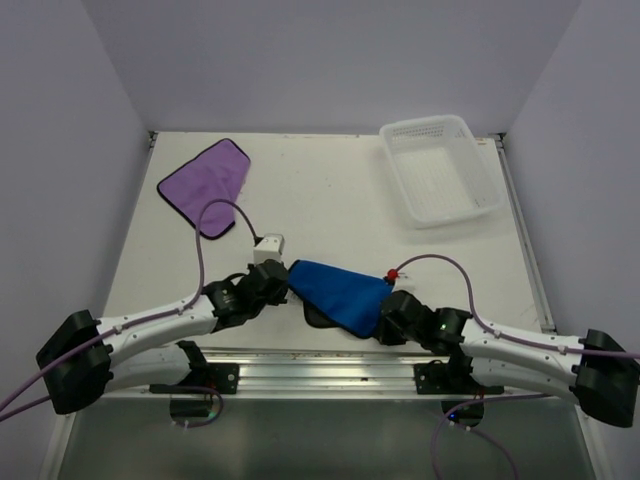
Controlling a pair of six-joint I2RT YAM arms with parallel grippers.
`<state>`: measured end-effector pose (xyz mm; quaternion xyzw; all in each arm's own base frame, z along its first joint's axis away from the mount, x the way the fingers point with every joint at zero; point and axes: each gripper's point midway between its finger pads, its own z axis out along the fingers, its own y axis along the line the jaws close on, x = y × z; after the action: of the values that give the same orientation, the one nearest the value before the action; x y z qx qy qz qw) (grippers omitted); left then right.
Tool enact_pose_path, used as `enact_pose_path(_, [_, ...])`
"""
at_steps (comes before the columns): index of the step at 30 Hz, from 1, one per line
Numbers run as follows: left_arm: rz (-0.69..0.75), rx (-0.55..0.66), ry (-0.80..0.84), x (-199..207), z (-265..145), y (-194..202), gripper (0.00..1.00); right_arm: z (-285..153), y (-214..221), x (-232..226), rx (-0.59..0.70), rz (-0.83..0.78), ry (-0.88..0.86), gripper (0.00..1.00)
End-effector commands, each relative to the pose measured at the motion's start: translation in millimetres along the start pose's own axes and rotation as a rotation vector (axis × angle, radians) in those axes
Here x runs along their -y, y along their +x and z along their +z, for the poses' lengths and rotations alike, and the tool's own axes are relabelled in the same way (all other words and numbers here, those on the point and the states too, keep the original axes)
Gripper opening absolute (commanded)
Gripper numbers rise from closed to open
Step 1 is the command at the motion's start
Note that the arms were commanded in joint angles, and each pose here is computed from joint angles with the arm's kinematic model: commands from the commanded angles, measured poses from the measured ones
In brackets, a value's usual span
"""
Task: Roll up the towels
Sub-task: Fold the towel
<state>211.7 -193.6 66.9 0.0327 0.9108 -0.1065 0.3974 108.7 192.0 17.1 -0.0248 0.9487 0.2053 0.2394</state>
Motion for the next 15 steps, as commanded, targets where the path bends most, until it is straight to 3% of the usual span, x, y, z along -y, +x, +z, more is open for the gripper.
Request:
enact_pose_path(1, [-0.042, 0.057, -0.016, -3.3, -8.4, -13.6, 0.0, -9.2, -12.8, -0.5, 0.052, 0.015, 0.019, 0.0])
enact_pose_path(15, [-0.127, 0.202, 0.079, 7.8, -69.7, -82.1, 0.0, -60.4, -73.7, -71.3, 0.16, -0.064, -0.159, 0.0])
